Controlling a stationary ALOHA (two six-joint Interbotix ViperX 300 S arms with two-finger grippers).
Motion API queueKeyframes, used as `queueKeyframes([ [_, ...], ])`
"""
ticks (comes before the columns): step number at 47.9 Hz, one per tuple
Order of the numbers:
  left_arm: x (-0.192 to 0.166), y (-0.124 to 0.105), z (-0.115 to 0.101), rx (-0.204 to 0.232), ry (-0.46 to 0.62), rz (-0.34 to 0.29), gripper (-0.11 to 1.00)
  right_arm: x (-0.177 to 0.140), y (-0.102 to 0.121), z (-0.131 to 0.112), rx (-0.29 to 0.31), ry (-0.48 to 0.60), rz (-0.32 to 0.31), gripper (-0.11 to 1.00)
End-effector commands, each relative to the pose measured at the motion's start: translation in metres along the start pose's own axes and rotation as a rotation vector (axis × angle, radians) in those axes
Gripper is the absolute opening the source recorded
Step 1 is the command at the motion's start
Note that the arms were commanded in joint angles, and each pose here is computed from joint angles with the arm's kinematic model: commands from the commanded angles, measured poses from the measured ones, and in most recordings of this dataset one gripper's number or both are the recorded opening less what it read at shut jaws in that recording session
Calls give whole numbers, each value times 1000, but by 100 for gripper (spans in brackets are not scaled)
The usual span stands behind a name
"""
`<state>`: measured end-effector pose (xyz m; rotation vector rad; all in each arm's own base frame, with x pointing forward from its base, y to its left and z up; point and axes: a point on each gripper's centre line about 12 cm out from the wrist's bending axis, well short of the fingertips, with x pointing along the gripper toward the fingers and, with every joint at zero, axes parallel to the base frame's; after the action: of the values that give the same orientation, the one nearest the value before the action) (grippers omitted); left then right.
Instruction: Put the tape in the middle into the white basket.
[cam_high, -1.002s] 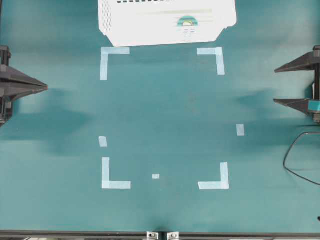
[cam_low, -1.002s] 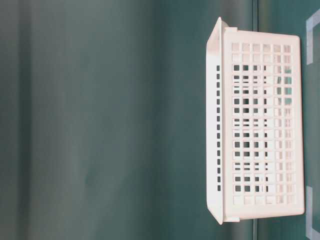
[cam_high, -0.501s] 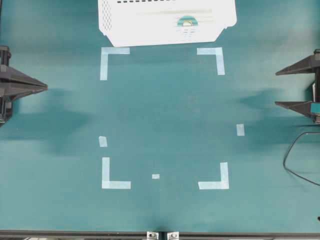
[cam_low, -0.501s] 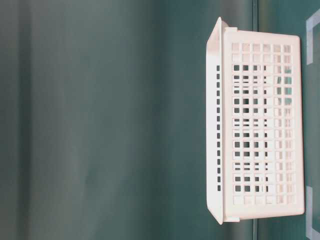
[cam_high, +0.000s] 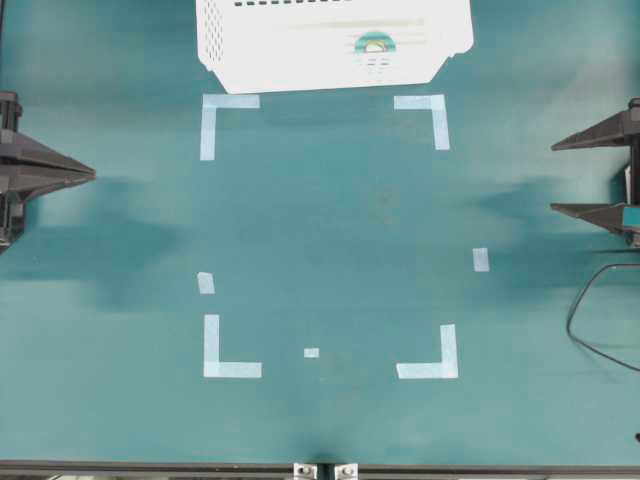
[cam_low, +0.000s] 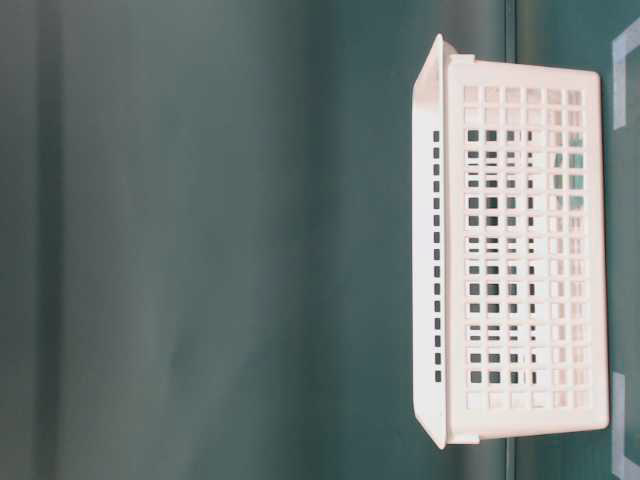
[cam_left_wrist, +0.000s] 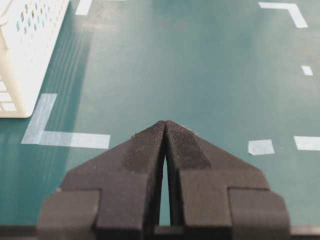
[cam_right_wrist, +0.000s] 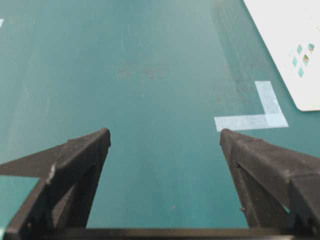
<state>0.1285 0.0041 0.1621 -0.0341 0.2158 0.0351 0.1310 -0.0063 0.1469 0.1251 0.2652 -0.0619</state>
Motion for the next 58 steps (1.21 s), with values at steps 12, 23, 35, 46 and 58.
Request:
queueKeyframes([
  [12,0,0,5,-1,-14,4,-11,1,1,4,2,-12,3,97],
  [23,0,0,5,-1,-14,3,-11,0,1,1,2,-20,8,97],
  [35,0,0,5,-1,-14,4,-11,0,1,0,2,-23,10,97],
  [46,0,0,5,-1,-14,4,-11,0,1,0,2,-23,10,97],
  [58,0,0,5,-1,-14,4,-11,0,1,0,2,-23,10,97],
])
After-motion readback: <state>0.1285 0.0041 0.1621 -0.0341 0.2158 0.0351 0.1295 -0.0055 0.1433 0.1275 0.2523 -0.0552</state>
